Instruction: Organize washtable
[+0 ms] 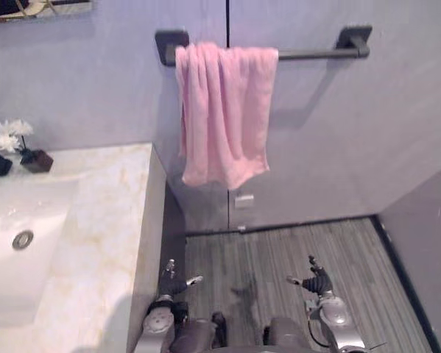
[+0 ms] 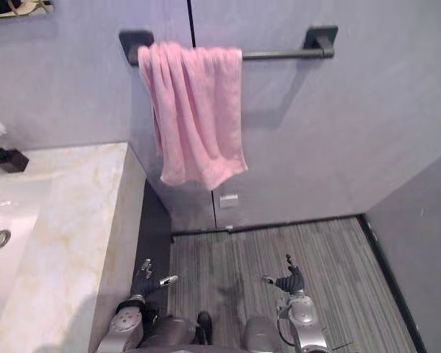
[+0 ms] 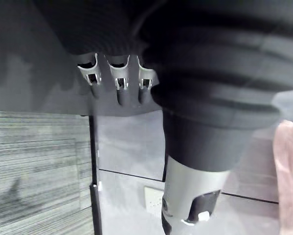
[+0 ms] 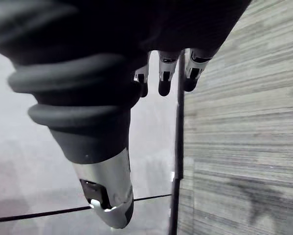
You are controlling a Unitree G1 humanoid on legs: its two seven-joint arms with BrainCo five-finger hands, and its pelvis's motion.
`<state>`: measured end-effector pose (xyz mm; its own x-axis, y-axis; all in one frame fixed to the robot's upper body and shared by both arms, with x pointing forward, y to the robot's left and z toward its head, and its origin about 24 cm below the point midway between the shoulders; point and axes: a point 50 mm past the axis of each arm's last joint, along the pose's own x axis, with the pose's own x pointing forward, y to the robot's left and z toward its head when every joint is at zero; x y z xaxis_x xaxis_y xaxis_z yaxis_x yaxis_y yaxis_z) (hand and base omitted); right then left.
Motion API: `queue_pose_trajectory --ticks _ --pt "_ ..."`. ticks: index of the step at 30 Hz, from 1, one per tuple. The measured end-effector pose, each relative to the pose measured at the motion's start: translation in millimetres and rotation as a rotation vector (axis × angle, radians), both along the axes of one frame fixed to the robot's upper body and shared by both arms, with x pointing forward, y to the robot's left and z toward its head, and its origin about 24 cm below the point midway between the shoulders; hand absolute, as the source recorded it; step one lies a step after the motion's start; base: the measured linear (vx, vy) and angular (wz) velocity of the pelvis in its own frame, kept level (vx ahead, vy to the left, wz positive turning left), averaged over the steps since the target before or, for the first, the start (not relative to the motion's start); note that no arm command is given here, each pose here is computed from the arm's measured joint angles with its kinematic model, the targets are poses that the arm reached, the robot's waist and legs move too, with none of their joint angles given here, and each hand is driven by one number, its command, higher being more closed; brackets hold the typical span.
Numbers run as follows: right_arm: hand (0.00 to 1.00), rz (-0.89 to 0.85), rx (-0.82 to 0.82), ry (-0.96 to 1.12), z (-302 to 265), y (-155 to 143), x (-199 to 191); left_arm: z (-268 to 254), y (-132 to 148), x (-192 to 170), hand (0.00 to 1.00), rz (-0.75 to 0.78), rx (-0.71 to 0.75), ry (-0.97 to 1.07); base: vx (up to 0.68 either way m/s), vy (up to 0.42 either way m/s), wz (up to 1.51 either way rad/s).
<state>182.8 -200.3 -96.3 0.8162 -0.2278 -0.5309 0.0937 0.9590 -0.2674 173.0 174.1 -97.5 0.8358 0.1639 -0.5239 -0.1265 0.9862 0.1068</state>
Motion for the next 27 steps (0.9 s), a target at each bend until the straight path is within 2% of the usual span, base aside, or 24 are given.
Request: queue_pose_trajectory --ticks 6,11,14,18,27 --pt "0.0 -0.014 -0.001 0.034 -6 -3 -11 -1 15 -1 0.0 0.007 0.045 0.015 0.38 -0.138 0.46" --pt "0.0 -0.031 0.02 0.016 -3 1 -20 -2 -3 -8 0.0 0.044 -0.032 0.005 0.32 -0.244 0.31" --pt "0.0 -0.048 0.03 0.0 -2 1 -18 1 -4 -7 0.0 0.045 -0.036 -0.008 0.23 -0.129 -0.12" --pt "0.0 -0.088 0.007 -0.021 3 -13 -11 5 -3 -2 0.0 0.042 -0.03 -0.032 0.25 0.073 -0.25" --pt "0.0 -0.1 0.013 0.029 -6 -13 -28 41 14 10 0.0 0.005 0.044 -0.204 0.1 0.083 -0.04"
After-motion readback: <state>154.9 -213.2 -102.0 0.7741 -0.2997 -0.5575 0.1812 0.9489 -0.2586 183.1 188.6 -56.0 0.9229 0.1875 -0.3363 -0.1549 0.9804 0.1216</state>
